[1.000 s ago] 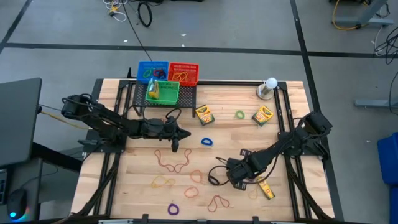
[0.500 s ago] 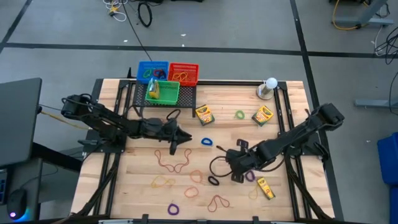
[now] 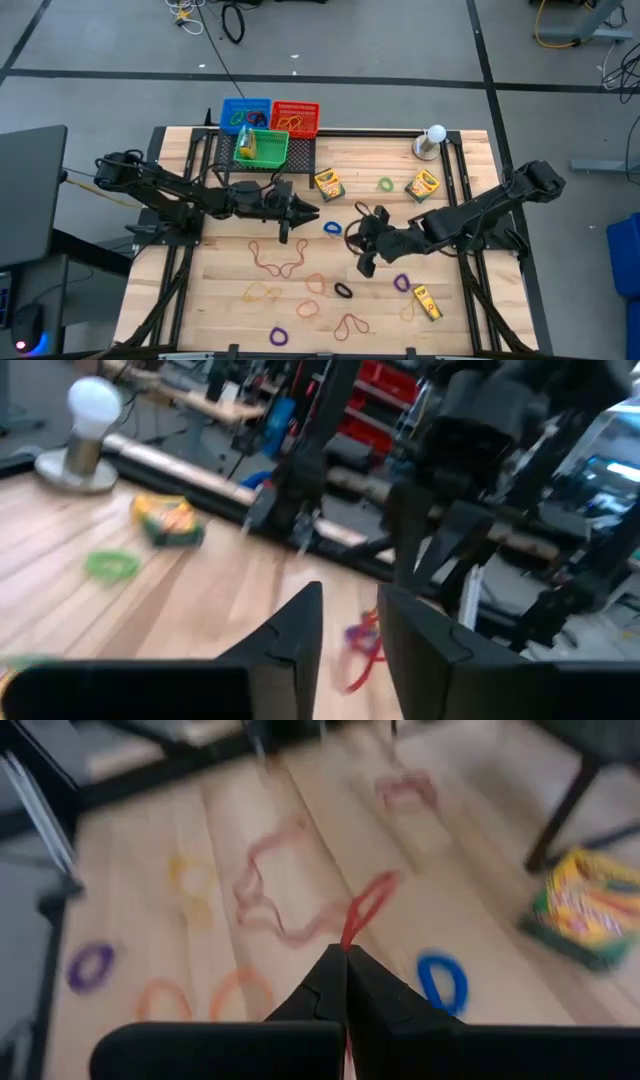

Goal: Pick & Place Office Desk Supplies
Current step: Put the red rubber band into the red bin

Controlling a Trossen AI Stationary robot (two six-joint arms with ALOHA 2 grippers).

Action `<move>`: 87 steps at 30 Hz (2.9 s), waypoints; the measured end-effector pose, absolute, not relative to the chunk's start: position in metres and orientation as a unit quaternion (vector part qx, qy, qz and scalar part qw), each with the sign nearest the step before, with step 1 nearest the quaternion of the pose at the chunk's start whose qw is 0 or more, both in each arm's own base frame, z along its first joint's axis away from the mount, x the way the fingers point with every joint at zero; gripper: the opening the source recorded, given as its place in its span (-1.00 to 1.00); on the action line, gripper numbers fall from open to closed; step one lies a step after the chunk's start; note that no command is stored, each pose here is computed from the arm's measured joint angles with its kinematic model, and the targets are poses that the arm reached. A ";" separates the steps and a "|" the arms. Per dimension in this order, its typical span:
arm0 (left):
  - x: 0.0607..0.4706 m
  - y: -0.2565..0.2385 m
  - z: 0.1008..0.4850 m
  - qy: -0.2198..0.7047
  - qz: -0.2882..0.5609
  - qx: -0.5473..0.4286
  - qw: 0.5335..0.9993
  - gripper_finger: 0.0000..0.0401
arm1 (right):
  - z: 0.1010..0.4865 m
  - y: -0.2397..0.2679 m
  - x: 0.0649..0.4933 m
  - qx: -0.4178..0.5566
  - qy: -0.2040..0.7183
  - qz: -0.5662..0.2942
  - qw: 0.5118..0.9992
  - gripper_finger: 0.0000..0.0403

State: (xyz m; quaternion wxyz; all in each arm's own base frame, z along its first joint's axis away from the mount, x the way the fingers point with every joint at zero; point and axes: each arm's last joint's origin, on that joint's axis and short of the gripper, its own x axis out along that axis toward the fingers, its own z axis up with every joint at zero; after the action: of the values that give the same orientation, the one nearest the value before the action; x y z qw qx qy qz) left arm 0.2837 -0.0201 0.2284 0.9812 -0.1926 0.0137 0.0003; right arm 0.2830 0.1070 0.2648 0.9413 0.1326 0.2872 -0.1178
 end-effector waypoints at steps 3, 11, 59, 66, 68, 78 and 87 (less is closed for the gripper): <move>0.290 -0.020 0.241 0.001 -0.004 -0.194 0.981 -0.36 | 0.271 0.104 0.289 0.143 0.253 -0.114 0.950 -1.00; 0.305 -0.022 0.262 0.081 -0.031 -0.123 0.989 -0.07 | 0.277 0.087 0.299 0.141 0.225 -0.115 0.957 -1.00; 0.312 -0.024 0.310 0.283 -0.062 0.220 0.931 -0.97 | 0.287 0.073 0.309 0.143 0.184 -0.071 0.970 -0.72; 0.293 0.004 0.357 0.317 0.045 0.194 0.927 -0.97 | 0.287 0.071 0.309 0.141 0.184 -0.082 0.969 -0.31; 0.289 0.016 0.375 0.319 0.086 0.186 0.925 -0.97 | 0.286 0.070 0.310 0.140 0.185 -0.084 0.969 -0.29; 0.265 0.116 0.430 0.277 0.280 0.140 0.908 -0.97 | 0.286 0.070 0.309 0.120 0.190 -0.082 0.971 -0.92; 0.271 0.208 0.386 0.373 0.336 0.125 0.856 -0.97 | 0.286 0.070 0.309 0.117 0.190 -0.081 0.971 -0.94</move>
State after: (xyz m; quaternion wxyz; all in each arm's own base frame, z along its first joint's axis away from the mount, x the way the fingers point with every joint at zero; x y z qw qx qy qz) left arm 0.2706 0.2079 0.3859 0.8557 0.1253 0.3733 0.3358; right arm 0.3094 0.0699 0.2857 0.9714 0.1175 0.1899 -0.0813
